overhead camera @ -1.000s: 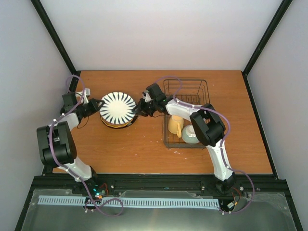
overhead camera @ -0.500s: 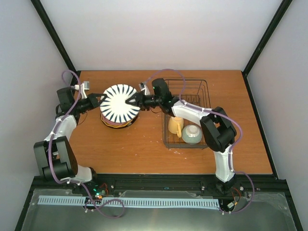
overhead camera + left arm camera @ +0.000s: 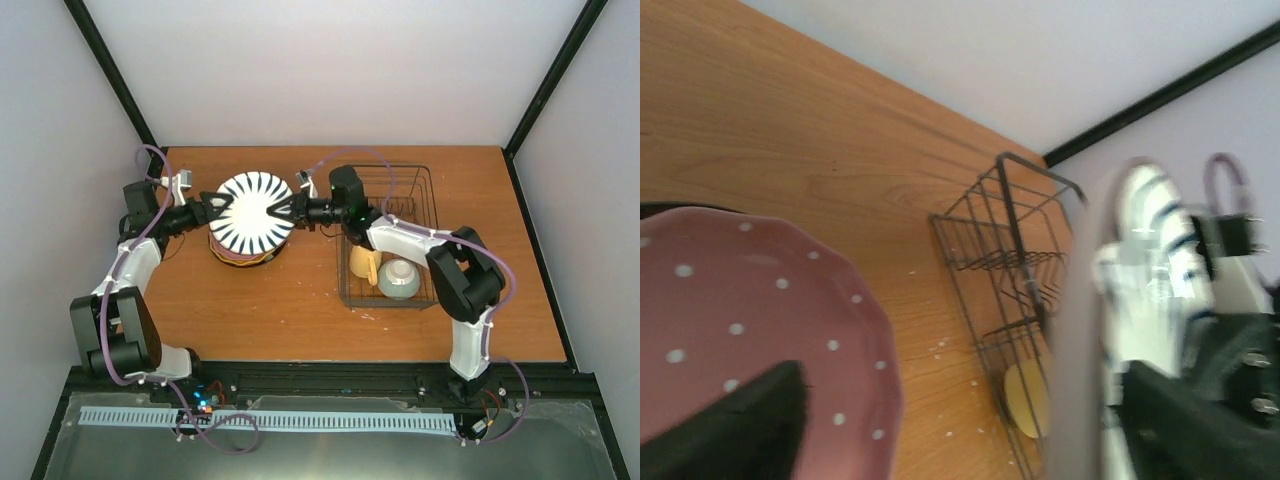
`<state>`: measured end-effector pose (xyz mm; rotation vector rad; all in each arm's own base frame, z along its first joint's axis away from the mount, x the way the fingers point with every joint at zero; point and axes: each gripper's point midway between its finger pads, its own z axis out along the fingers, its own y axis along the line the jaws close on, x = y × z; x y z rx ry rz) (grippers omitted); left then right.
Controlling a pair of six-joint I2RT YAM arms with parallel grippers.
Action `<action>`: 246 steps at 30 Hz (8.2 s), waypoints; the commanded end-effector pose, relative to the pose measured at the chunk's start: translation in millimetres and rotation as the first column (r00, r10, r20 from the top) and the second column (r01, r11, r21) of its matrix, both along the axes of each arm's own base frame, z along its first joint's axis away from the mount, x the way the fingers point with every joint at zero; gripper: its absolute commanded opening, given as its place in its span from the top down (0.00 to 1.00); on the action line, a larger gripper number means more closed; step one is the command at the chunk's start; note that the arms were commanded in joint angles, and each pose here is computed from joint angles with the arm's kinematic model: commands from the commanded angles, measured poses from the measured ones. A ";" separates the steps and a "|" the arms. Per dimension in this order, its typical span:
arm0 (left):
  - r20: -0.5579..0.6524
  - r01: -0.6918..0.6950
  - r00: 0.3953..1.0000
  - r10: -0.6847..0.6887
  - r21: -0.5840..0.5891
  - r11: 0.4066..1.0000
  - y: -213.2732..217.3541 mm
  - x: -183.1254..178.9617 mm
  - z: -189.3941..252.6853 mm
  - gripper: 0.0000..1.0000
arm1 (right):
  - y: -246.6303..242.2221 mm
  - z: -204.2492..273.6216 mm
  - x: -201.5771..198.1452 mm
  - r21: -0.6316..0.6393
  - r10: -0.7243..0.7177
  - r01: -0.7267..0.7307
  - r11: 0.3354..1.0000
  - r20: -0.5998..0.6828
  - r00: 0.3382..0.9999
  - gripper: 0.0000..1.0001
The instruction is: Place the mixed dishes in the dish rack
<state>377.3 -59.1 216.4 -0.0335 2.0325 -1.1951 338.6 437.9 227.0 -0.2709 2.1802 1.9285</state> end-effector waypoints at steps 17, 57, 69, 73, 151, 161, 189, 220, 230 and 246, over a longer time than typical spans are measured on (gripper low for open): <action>0.395 -0.578 0.801 0.450 0.313 0.753 77.6 -33.9 91.7 0.00 | -243.3 106.3 16.3 -0.401 -0.506 0.877 0.266 0.716 0.481 0.97; 0.415 -0.589 0.795 0.443 0.356 0.725 82.1 -36.4 84.8 0.00 | -193.7 -30.2 77.5 -0.662 -0.203 0.737 0.135 0.709 0.675 0.97; 0.395 -0.584 0.803 0.447 0.368 0.724 82.6 -37.2 82.0 0.00 | -172.5 -48.5 75.5 -0.711 -0.195 0.666 0.227 0.637 0.746 0.95; 0.394 -0.583 0.803 0.447 0.368 0.724 82.6 -36.7 82.0 0.00 | -172.8 -48.0 75.0 -0.720 -0.200 0.658 0.222 0.627 0.753 0.77; 0.375 -0.538 0.840 0.393 0.471 0.700 85.4 -31.6 71.2 0.00 | -295.7 -116.0 -47.7 -0.670 -0.890 0.633 0.388 -0.093 0.447 0.61; 0.379 -0.542 0.837 0.395 0.473 0.694 86.4 -32.0 71.8 0.00 | -292.8 -133.3 -46.5 -0.691 -0.893 0.610 0.388 -0.120 0.433 0.62; 0.383 -0.552 0.831 0.403 0.482 0.681 89.4 -31.6 70.8 0.00 | -299.3 -146.3 -24.3 -0.685 -0.922 0.658 0.314 -0.054 0.383 0.74; 0.378 -0.561 0.826 0.417 0.487 0.669 92.3 -33.3 67.6 0.00 | -291.3 -42.2 -11.8 -0.405 -0.809 0.805 0.434 0.219 0.546 0.97; 0.380 -0.565 0.824 0.421 0.485 0.667 92.6 -34.2 67.9 0.00 | -296.6 -12.4 -39.3 -0.436 -0.654 0.790 0.431 0.453 0.606 0.97; 0.383 -0.569 0.821 0.424 0.487 0.663 93.5 -34.3 66.1 0.00 | -271.1 -34.4 -76.4 -0.544 -0.324 0.772 0.329 0.703 0.633 0.97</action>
